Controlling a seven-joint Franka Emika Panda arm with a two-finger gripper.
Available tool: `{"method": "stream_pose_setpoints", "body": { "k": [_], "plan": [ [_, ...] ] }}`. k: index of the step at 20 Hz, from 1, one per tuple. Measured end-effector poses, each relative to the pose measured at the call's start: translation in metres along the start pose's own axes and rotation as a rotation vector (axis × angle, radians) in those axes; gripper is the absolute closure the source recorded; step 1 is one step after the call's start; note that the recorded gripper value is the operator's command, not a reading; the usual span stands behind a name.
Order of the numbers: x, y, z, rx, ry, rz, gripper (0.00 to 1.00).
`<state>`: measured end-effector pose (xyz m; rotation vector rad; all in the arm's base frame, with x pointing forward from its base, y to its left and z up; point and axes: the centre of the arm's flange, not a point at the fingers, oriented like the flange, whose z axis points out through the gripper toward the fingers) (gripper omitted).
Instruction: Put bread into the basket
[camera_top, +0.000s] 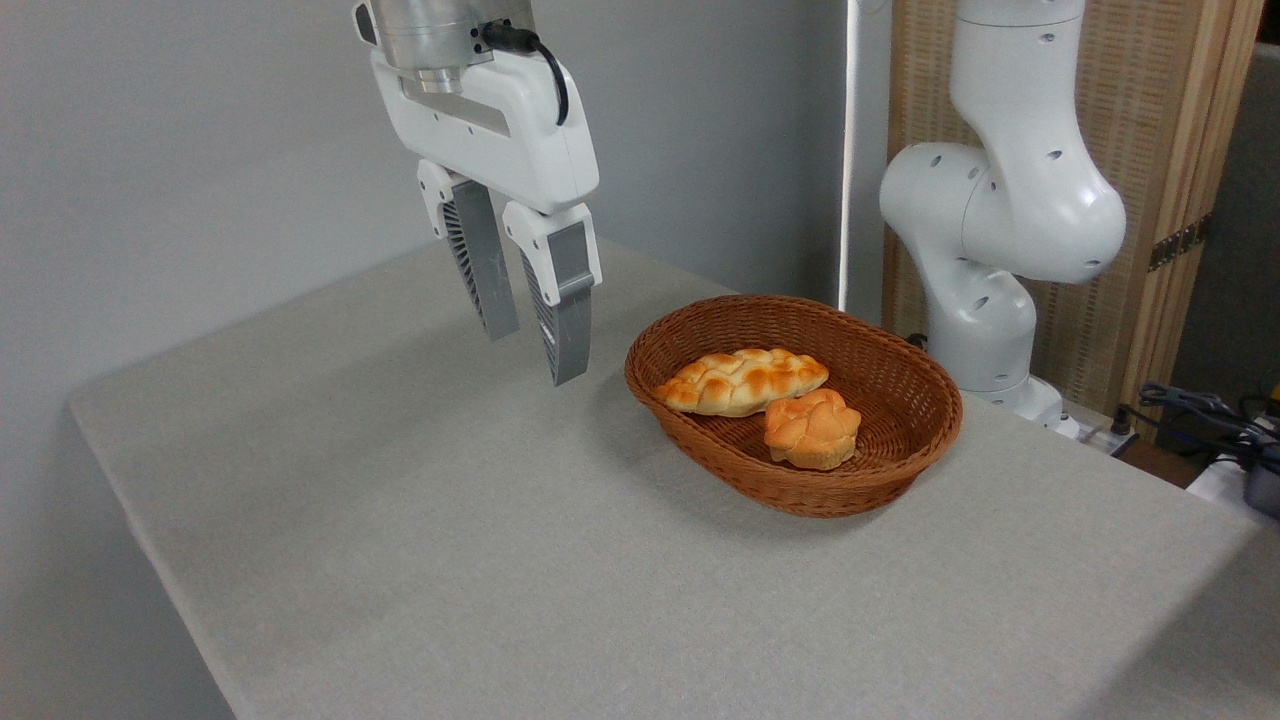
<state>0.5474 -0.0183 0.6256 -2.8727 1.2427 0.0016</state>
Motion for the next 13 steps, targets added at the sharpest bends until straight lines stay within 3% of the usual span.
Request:
{"method": "stream_pose_setpoints", "body": {
  "k": [13],
  "plan": [
    [0.0006,0.0006,0.0000,-0.021,0.021,-0.009,0.00]
  ]
}}
